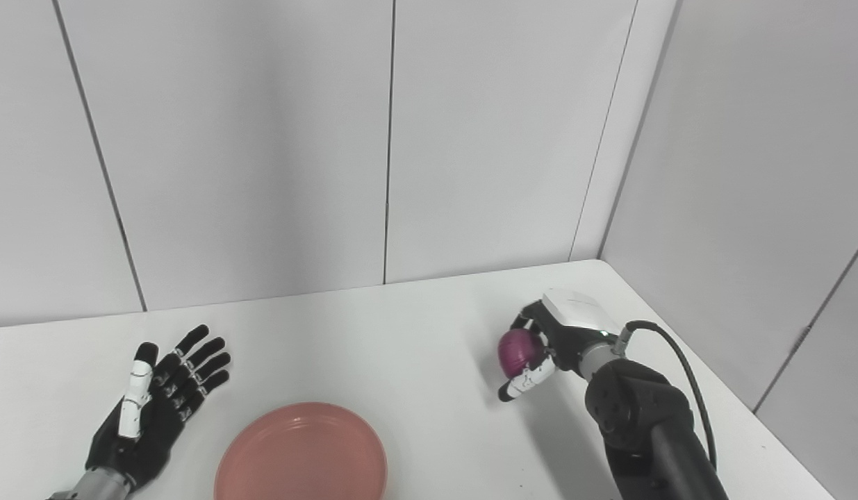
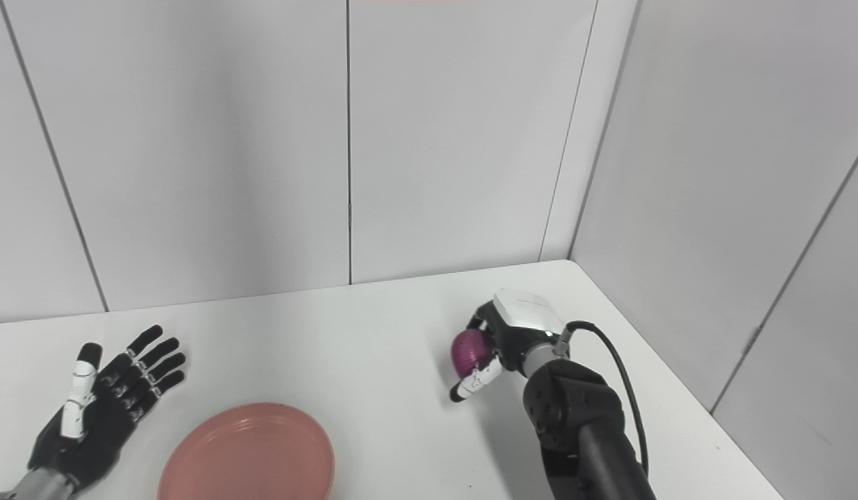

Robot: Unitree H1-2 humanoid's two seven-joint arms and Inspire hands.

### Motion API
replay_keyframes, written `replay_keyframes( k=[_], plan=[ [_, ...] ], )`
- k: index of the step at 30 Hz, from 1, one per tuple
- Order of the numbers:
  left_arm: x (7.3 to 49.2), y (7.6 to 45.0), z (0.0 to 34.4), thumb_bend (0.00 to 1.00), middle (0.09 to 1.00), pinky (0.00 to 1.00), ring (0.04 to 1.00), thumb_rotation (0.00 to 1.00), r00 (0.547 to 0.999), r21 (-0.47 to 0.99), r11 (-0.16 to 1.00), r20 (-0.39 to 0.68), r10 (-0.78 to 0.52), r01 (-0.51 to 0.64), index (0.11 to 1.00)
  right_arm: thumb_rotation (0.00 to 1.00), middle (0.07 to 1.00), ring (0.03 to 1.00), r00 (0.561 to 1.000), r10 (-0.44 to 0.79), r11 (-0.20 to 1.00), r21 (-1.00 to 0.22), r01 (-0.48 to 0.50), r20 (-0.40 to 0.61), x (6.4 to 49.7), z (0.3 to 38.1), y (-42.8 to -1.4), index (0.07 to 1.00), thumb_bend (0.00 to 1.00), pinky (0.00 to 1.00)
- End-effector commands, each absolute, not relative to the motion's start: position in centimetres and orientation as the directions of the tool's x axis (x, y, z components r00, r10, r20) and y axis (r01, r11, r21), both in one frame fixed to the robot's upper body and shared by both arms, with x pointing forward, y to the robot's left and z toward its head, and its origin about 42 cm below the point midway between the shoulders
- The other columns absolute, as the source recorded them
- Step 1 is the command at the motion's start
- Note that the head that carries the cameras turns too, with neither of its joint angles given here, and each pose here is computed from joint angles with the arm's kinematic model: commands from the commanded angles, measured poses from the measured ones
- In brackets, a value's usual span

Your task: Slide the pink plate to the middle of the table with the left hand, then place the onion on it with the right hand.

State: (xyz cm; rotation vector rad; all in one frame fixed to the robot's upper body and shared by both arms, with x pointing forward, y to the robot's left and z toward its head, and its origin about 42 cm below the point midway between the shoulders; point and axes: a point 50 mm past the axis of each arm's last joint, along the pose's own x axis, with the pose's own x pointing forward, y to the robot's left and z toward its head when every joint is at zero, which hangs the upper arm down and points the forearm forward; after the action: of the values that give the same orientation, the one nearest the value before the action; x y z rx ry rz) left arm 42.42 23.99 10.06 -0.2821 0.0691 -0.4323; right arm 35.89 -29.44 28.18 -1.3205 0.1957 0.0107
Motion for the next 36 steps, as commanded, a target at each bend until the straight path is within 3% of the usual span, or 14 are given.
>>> replay_keyframes(
  k=[1, 6, 11, 24, 36],
  plan=[
    [37.9, 24.8, 3.6, 0.76, 0.882, 0.89, 0.884, 0.87, 0.878, -0.340, 0.892, -0.270, -0.396, 0.298, 0.880, 0.24, 0.392, 0.273, 0.997, -0.048, 0.260, -0.965, -0.042, -0.057, 36.0, 31.5, -28.4, 0.603, 0.87, 0.20],
    [37.6, 23.4, 3.8, 0.82, 0.880, 0.88, 0.879, 0.85, 0.876, -0.322, 0.891, -0.256, -0.408, 0.321, 0.872, 0.27, 0.513, 0.393, 0.997, 0.065, 0.268, -0.962, -0.047, -0.030, 35.1, 33.1, -26.4, 0.605, 0.88, 0.30],
    [37.3, 21.6, 4.5, 0.85, 0.886, 0.89, 0.879, 0.85, 0.875, -0.314, 0.891, -0.255, -0.412, 0.328, 0.876, 0.28, 0.507, 0.418, 0.989, 0.144, 0.264, -0.963, -0.060, -0.022, 35.0, 34.1, -24.7, 0.610, 0.89, 0.34],
    [36.6, 18.6, 5.2, 0.83, 0.894, 0.91, 0.893, 0.86, 0.881, -0.322, 0.896, -0.261, -0.395, 0.306, 0.889, 0.28, 0.493, 0.393, 0.941, 0.334, 0.232, -0.964, -0.129, -0.045, 35.2, 33.7, -20.7, 0.587, 0.91, 0.31],
    [36.3, 16.8, 5.4, 0.82, 0.877, 0.90, 0.884, 0.86, 0.884, -0.334, 0.900, -0.276, -0.378, 0.280, 0.886, 0.29, 0.526, 0.431, 0.904, 0.420, 0.227, -0.957, -0.181, -0.071, 34.5, 33.1, -19.3, 0.601, 0.88, 0.35]
  ],
)
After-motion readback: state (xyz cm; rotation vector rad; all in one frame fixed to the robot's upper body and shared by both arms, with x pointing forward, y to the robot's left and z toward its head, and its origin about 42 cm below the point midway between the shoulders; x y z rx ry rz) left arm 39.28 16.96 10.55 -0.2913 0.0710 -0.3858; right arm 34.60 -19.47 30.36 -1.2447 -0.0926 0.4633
